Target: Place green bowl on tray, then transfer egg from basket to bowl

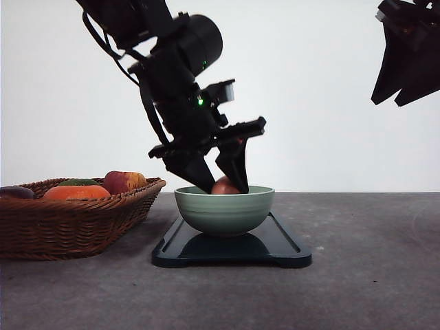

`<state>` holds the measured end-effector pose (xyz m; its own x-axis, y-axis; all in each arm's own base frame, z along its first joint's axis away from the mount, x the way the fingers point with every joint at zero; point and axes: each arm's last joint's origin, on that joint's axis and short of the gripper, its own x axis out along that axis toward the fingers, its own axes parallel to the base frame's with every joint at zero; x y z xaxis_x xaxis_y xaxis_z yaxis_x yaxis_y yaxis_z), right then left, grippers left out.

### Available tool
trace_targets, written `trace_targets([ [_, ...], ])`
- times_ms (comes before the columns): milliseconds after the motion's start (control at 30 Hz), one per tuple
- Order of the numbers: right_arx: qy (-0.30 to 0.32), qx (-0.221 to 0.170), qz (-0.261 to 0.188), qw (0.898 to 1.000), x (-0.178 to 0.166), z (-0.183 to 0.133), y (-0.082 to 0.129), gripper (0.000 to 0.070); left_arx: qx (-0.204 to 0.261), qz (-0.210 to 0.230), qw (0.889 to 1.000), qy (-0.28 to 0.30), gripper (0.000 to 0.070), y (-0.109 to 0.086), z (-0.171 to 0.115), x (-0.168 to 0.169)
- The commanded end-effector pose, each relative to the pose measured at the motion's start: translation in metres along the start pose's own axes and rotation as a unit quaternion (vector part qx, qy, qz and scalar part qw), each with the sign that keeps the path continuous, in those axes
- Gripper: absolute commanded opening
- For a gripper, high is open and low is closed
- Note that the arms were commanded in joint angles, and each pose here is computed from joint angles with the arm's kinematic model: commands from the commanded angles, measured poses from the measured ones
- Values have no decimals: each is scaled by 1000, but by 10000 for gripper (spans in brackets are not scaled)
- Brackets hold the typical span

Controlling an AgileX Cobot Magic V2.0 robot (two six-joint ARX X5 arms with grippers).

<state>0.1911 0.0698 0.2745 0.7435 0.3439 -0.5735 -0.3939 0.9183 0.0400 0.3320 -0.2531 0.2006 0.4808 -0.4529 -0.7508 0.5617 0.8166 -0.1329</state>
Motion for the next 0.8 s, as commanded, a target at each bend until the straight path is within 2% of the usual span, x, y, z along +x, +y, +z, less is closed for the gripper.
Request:
trace_targets([
  [0, -1, -5, 2, 1000, 1, 1, 1, 242, 9, 1, 1000, -1, 227, -3, 1, 10],
  [533, -1, -5, 2, 1000, 1, 1, 1, 242, 16, 5, 1000, 16, 231, -1, -8, 28],
  [600, -1, -5, 2, 1000, 1, 1, 1, 242, 16, 5, 1000, 16, 260, -1, -8, 29],
  [700, -1, -4, 2, 1000, 1, 1, 1, 242, 16, 5, 1000, 16, 363, -1, -8, 29],
  [767, -1, -4, 2, 1000, 1, 1, 1, 242, 16, 5, 1000, 17, 388, -1, -8, 28],
])
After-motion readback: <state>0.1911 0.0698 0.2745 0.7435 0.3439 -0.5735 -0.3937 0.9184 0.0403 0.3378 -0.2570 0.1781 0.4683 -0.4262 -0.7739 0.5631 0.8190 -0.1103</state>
